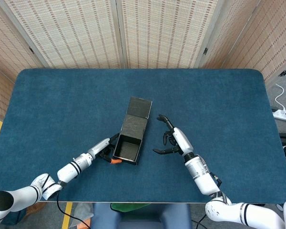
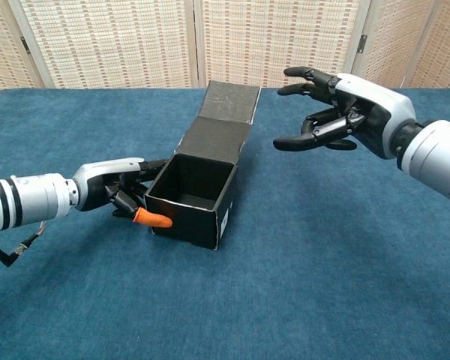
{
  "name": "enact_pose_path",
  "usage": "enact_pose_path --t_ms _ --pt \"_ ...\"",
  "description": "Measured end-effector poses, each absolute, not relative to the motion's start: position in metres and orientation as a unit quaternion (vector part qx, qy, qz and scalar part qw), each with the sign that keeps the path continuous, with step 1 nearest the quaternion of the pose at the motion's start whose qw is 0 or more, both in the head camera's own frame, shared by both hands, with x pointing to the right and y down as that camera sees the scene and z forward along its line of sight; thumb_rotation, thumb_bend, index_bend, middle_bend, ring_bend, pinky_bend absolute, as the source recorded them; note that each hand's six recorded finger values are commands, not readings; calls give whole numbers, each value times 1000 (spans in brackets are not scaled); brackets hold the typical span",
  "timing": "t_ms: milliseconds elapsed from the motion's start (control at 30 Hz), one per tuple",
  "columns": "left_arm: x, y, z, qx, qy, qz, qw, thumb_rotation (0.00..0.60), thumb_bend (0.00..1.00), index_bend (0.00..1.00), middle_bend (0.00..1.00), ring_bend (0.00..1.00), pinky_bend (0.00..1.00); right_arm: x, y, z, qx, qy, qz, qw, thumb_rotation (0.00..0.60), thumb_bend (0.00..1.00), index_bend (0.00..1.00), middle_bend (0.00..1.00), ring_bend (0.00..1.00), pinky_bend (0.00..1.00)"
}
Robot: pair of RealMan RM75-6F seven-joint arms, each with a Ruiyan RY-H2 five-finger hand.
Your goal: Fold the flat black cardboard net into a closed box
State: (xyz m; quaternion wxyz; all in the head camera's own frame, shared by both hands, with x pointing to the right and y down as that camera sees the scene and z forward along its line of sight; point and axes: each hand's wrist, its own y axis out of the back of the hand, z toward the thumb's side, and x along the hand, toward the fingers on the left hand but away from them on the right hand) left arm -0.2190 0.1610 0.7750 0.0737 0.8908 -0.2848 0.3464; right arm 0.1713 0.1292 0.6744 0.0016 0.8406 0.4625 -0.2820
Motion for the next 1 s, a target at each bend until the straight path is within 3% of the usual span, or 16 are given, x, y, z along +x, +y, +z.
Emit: enact_pose_path --t_ms 133,267,367,633,867,1000 --pt "-215 163 780 891 -286 343 85 600 231 165 149 662 931 174 130 677 836 467 -286 9 600 0 0 115 637 1000" --pt "-213 164 783 887 -300 337 101 600 229 388 365 669 929 180 133 686 830 469 -301 27 600 0 0 130 637 1000" --pt "-215 162 782 885 -313 330 99 600 230 461 453 670 929 184 136 698 823 464 -323 47 600 0 0 167 637 1000" --pt "-228 159 765 883 -339 314 81 600 232 489 475 673 929 172 123 734 804 458 -360 118 600 0 107 219 637 1000" --pt "-230 164 745 888 -337 309 56 600 232 489 478 678 929 118 92 756 798 470 -355 130 600 0 201 283 636 1000" --pt "-228 167 737 889 -331 314 38 600 232 489 479 679 929 81 68 753 796 487 -330 140 600 0 208 293 636 1000"
